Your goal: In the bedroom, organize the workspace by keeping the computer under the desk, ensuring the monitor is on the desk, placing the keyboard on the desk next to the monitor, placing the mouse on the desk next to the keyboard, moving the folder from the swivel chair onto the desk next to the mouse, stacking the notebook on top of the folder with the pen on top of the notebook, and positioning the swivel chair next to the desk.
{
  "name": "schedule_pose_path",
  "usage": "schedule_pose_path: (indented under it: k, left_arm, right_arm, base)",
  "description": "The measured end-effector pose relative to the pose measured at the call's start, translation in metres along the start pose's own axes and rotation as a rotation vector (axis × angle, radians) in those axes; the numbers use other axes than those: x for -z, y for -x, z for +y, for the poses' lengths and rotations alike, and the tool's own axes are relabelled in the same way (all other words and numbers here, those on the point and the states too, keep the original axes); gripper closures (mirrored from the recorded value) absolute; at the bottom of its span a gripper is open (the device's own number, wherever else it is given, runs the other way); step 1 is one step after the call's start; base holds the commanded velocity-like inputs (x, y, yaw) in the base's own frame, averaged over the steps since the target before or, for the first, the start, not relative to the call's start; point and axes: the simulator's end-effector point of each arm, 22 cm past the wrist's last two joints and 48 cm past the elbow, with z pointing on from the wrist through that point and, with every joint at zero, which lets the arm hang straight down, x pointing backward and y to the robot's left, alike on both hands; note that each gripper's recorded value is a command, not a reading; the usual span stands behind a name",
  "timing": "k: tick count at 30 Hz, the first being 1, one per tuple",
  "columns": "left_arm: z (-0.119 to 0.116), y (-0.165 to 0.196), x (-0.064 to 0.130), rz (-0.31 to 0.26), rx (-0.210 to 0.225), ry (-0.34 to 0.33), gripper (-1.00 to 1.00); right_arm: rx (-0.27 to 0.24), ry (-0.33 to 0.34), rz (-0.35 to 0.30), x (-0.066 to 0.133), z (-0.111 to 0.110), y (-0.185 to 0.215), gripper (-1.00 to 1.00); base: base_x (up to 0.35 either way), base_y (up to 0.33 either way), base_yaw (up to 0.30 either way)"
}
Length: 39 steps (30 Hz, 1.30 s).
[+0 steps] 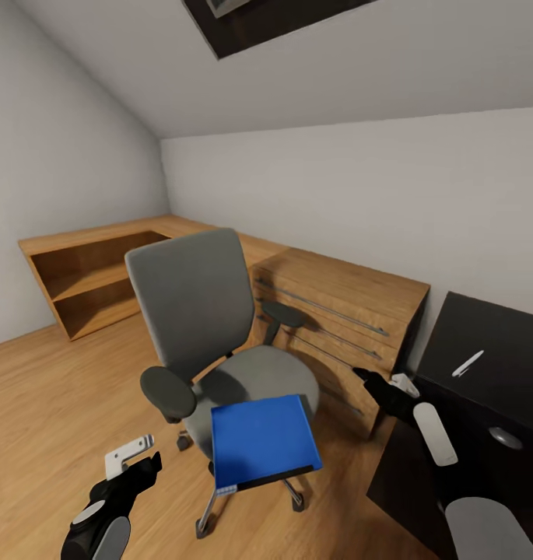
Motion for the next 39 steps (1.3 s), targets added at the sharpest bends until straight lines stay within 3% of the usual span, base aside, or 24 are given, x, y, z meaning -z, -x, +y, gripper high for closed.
schedule_pose_path:
  k: [4, 10, 19, 39]
  left_arm:
    - [0.001, -0.007, -0.004, 0.000, 0.000, 0.000, -1.00]
    - [0.003, -0.018, -0.011, 0.000, -0.001, -0.001, -1.00]
    - [0.007, -0.034, -0.021, 0.000, -0.001, -0.001, -1.00]
    - [0.015, -0.073, -0.043, 0.002, -0.001, -0.001, -1.00]
  right_arm:
    - [-0.052, 0.059, 0.062, -0.001, 0.005, -0.016, -1.00]
    - [-0.142, 0.121, 0.139, -0.001, -0.006, -0.032, -1.00]
    - [-0.247, 0.189, 0.199, 0.000, -0.020, -0.045, -1.00]
    - [-0.268, 0.187, 0.206, -0.011, -0.062, -0.066, -1.00]
  base:
    - [0.000, 0.000, -0.006]
    - [0.000, 0.000, 0.000]
    - [0.000, 0.000, 0.000]
    - [0.000, 0.000, 0.000]
